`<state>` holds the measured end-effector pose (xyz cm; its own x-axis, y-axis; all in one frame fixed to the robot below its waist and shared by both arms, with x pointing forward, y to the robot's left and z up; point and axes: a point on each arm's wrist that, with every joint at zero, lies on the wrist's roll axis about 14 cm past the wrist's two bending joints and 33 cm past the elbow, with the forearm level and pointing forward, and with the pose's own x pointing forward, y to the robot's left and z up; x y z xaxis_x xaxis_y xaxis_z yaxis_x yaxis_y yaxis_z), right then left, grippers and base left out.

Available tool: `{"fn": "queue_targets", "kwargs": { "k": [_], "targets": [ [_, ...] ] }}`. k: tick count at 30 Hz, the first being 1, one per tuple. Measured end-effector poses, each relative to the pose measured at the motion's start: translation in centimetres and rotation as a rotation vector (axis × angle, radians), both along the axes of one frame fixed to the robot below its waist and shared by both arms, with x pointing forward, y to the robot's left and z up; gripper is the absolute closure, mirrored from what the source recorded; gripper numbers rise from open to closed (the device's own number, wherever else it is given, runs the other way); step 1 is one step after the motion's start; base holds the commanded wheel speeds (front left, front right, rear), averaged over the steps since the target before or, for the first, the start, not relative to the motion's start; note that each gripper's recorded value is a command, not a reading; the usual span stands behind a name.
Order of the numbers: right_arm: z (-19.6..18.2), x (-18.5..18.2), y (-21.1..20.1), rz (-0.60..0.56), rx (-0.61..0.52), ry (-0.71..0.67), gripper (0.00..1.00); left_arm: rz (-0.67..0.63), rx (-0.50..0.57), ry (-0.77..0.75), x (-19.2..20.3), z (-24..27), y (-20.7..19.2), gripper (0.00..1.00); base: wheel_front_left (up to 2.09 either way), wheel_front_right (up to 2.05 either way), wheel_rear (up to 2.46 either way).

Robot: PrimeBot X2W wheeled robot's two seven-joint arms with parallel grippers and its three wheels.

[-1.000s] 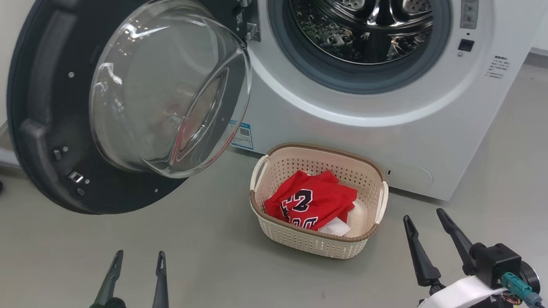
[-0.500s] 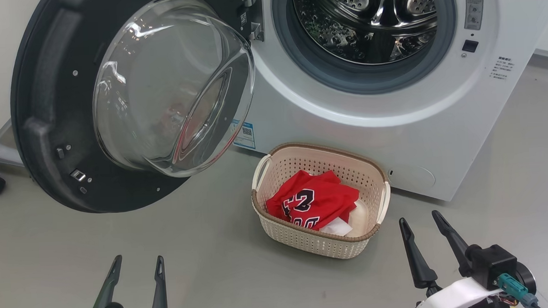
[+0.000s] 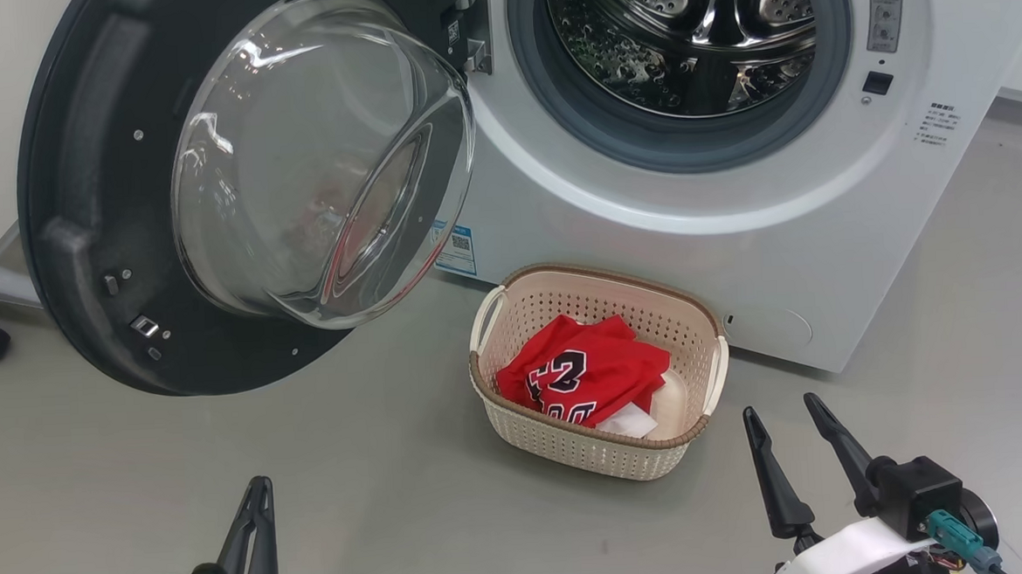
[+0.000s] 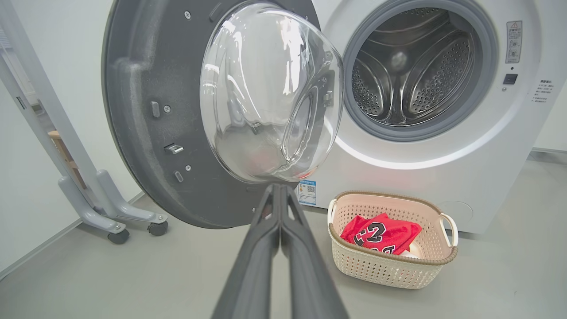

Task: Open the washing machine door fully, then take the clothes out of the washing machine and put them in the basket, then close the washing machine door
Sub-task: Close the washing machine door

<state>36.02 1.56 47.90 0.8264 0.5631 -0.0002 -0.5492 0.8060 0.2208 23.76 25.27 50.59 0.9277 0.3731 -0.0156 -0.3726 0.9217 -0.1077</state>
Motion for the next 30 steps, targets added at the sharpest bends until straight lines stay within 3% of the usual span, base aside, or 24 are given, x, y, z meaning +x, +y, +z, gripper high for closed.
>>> {"fn": "queue_targets", "kwargs": {
  "k": [6, 10, 14, 15, 22, 27, 30],
  "targets": [
    [-0.1, 0.0, 0.0, 0.001, 0.0, 0.004, 0.0, 0.008, -0.058, -0.012, 0.0, -0.2, -0.1, 1.0, 0.0, 0.0, 0.0],
    [-0.2, 0.0, 0.1, 0.002, 0.0, 0.006, 0.0, -0.004, -0.161, -0.065, 0.2, 0.3, -0.5, 1.0, 0.0, 0.0, 0.0],
    [-0.3, 0.1, 0.0, 0.001, 0.0, 0.01, 0.0, -0.029, -0.33, -0.167, 0.6, 1.6, -0.9, 1.0, 0.0, 0.0, 0.0],
    [-0.4, 0.1, 0.0, 0.001, 0.0, 0.012, 0.0, -0.035, -0.42, -0.224, 0.7, 2.3, -0.8, 1.0, 0.0, 0.0, 0.0],
    [-0.8, 0.2, 0.1, 0.003, -0.001, 0.024, 0.0, -0.041, -0.772, -0.472, 0.7, 5.2, 0.1, 1.0, 0.0, 0.0, 0.0],
    [-1.3, 0.4, 0.0, 0.005, -0.008, 0.032, 0.0, -0.029, -0.946, -0.639, 0.4, 7.0, 1.8, 1.0, 0.0, 0.0, 0.0],
    [-1.4, 0.6, 0.0, 0.007, -0.009, 0.035, 0.0, -0.006, -0.973, -0.75, 0.0, 8.8, 4.4, 1.0, 0.0, 0.0, 0.0]
  ]
}}
